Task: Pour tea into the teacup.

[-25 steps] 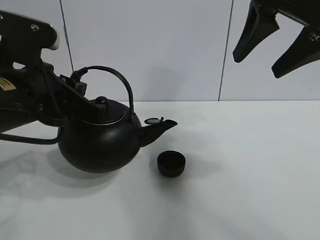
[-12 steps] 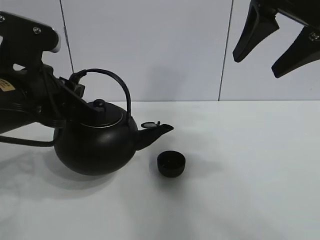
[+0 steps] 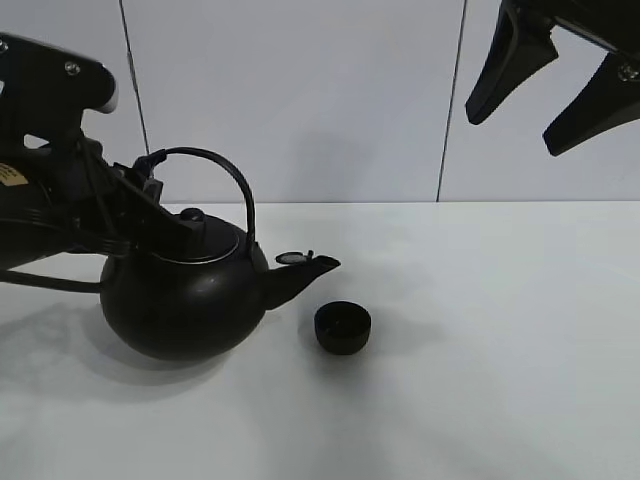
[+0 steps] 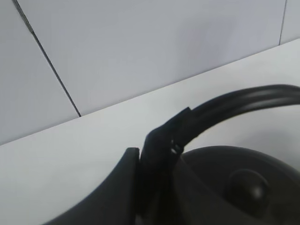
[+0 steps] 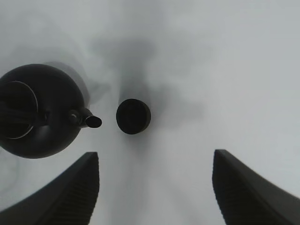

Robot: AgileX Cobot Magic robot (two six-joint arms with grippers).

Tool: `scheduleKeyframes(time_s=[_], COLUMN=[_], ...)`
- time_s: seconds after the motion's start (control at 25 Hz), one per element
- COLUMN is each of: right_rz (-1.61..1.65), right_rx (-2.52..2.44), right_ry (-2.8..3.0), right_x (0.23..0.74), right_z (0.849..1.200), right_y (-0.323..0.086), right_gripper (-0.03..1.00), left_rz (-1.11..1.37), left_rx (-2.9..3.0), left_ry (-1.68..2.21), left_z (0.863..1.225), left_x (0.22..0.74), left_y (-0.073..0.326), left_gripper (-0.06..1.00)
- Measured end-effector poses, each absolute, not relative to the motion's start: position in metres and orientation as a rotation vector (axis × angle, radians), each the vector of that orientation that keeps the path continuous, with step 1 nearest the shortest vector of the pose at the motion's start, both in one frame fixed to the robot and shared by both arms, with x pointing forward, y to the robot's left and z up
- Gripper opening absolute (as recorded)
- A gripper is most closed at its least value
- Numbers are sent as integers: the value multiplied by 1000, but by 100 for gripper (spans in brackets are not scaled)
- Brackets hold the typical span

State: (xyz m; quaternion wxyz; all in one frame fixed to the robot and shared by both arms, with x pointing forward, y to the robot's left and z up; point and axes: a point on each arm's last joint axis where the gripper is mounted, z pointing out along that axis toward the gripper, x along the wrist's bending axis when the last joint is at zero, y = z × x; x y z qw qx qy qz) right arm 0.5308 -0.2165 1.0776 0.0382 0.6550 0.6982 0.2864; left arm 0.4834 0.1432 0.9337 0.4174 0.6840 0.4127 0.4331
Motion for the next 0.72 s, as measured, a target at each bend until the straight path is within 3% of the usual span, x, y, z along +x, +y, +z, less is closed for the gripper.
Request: scheduleKeyframes(time_s=[0.72], right_rz=[894], right_rx=[2001], right_ry=[2126], right_x=[532], right_z=[1078], right_y=[-217], right_gripper=[48], left_rz=[1108], left_rx=[1783], left_ry=[1003], left_z=[934], left_x=[486], left_y=[141], left_gripper=[11])
